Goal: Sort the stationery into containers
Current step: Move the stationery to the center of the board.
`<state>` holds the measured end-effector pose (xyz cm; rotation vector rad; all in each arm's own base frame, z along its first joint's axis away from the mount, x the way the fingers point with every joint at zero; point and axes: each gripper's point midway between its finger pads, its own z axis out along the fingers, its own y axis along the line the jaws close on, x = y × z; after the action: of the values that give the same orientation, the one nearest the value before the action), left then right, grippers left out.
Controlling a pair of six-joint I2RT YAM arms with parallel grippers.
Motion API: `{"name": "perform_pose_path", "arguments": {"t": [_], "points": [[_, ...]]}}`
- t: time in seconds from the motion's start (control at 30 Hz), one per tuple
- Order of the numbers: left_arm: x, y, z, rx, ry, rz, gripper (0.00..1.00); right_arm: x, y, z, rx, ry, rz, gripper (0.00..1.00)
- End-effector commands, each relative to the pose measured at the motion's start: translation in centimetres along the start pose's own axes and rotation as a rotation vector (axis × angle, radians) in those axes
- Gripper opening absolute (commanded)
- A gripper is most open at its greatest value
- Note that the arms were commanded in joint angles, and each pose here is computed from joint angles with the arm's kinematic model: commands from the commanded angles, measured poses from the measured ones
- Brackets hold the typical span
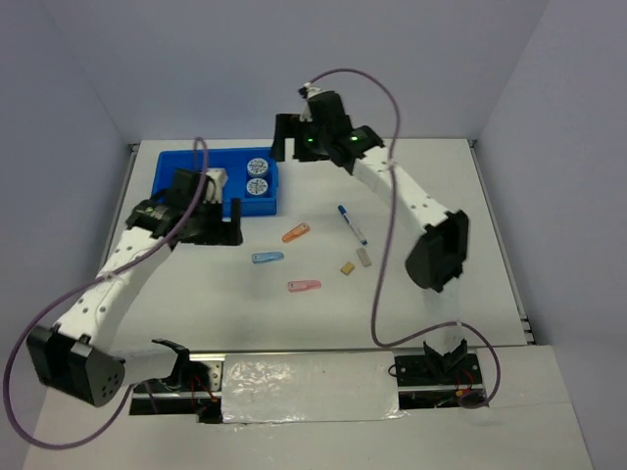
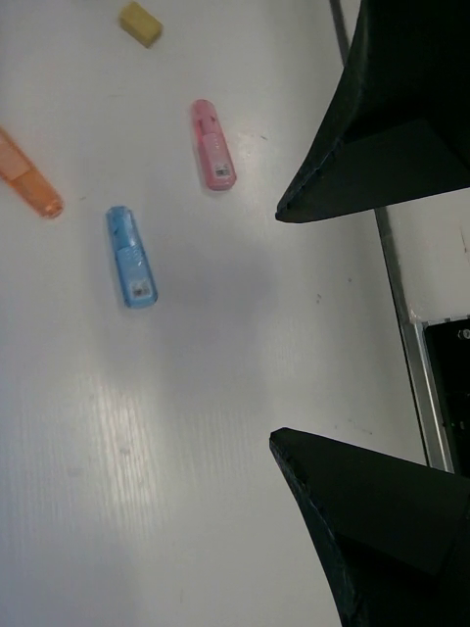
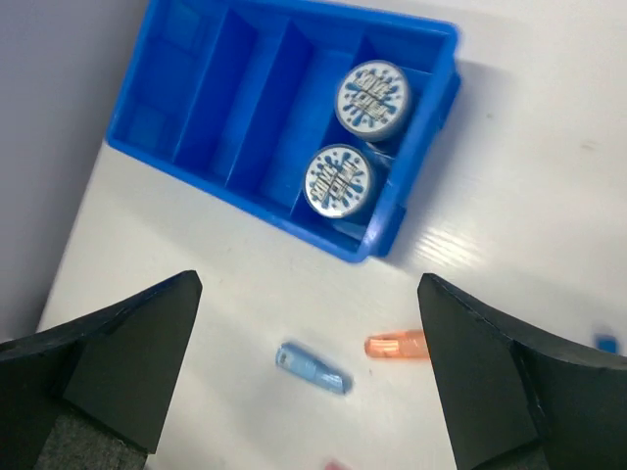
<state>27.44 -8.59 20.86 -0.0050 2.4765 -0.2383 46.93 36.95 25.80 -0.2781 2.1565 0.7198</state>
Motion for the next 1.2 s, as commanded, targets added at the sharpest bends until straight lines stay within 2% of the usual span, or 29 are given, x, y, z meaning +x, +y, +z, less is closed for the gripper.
{"name": "perform_pose_path", "arguments": {"t": [0.0, 0.07, 0.2, 0.4, 0.63, 0.8, 0.97, 1.17], "points": [[2.1, -5.4, 4.1, 0.135, 0.099, 0.143, 0.99, -3.0, -0.6, -9.6, 0.009, -0.082, 0.046, 1.0], [3.5, -7.5, 6.6, 0.108, 0.154, 0.25, 0.99, -0.3, -2.0, -11.2, 0.058, -0.006, -0.003, 1.0], [4.8, -8.6, 10.0, 0.102, 0.228, 0.326, 0.99, 7.0, -4.6, -15.4, 0.111, 0.143, -0.071, 1.0], [4.3, -8.6, 13.6, 0.082, 0.259, 0.425, 0.99, 12.9, -5.7, -19.9, 0.091, 0.152, -0.061, 1.0], [3.8, -8.8, 17.6, 0.062, 0.285, 0.461, 0.96, 13.8, -4.9, -22.4, 0.05, 0.154, -0.06, 0.99], [5.1, -7.3, 19.3, 0.032, 0.346, 0.429, 0.86, 12.2, -4.9, -24.3, 0.081, 0.114, -0.104, 1.0], [6.5, -6.7, 19.7, 0.034, 0.369, 0.403, 0.81, 10.8, -4.6, -25.5, 0.089, 0.077, -0.114, 1.0], [8.6, -5.5, 20.1, -0.007, 0.412, 0.353, 0.63, 9.6, -3.9, -25.9, 0.068, 0.043, -0.123, 1.0]]}}
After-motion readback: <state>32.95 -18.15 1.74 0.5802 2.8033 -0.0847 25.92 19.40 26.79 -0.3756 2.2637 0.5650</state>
